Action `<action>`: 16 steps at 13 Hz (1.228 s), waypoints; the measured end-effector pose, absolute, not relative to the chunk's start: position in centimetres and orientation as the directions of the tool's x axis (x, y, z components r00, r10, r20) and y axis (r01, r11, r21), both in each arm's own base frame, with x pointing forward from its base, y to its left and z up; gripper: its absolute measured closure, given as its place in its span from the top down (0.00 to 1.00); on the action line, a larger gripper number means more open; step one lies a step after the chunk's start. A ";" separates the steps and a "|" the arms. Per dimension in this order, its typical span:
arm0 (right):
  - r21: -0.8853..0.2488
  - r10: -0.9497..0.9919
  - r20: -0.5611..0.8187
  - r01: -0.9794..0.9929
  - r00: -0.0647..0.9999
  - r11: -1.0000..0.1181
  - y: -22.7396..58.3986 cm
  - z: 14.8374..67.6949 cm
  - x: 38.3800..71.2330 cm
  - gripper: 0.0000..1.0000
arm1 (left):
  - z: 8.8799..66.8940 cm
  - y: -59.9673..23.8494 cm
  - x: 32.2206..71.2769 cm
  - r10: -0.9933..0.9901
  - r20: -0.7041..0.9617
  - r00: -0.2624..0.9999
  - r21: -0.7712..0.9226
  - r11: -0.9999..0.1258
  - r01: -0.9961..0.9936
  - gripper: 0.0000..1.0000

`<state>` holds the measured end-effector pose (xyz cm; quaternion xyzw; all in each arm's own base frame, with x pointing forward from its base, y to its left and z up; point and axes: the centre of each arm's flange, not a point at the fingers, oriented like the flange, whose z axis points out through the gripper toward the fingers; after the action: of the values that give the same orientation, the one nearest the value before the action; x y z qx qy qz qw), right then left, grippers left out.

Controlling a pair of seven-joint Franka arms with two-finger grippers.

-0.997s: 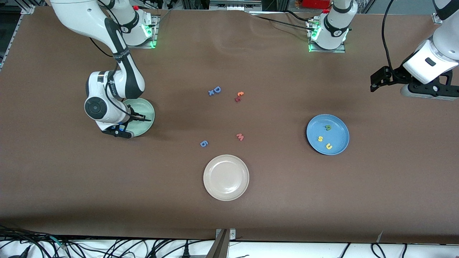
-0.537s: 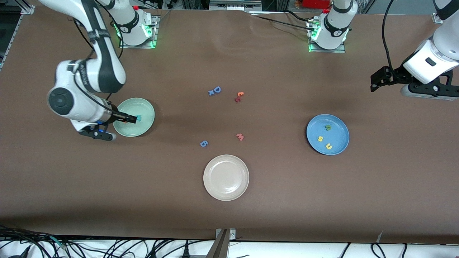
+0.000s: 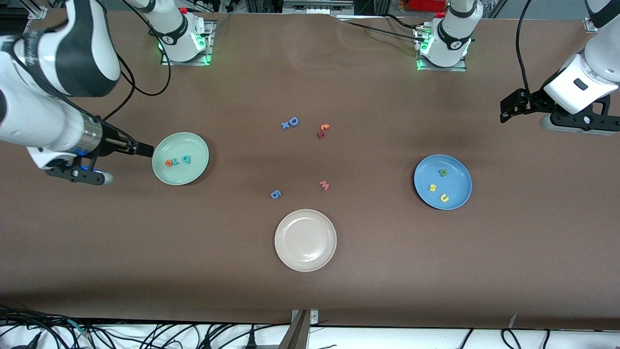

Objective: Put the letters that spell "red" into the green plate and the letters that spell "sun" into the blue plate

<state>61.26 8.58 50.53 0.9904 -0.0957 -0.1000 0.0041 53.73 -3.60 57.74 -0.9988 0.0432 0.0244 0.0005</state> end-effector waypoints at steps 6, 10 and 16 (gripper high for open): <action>0.005 -0.161 -0.170 -0.163 0.972 -0.987 4.9 54.4 61.8 1.00 | 57.7 -3.6 53.7 -0.085 -0.050 0.995 0.001 -0.996 -0.085 1.00; 0.001 -0.112 -0.154 -0.113 0.982 -0.994 3.4 55.3 62.2 1.00 | 57.7 -3.6 53.7 -0.085 -0.054 0.995 0.001 -0.996 -0.085 1.00; 0.010 -0.068 -0.069 -0.068 0.995 -0.998 4.4 57.6 60.8 1.00 | 57.7 -3.6 53.6 -0.085 -0.057 0.995 0.001 -0.996 -0.085 1.00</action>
<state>60.83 4.39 57.57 0.9988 -0.0341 -0.0346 0.0041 53.65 -3.57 57.67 -0.9987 0.0425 0.0286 0.0006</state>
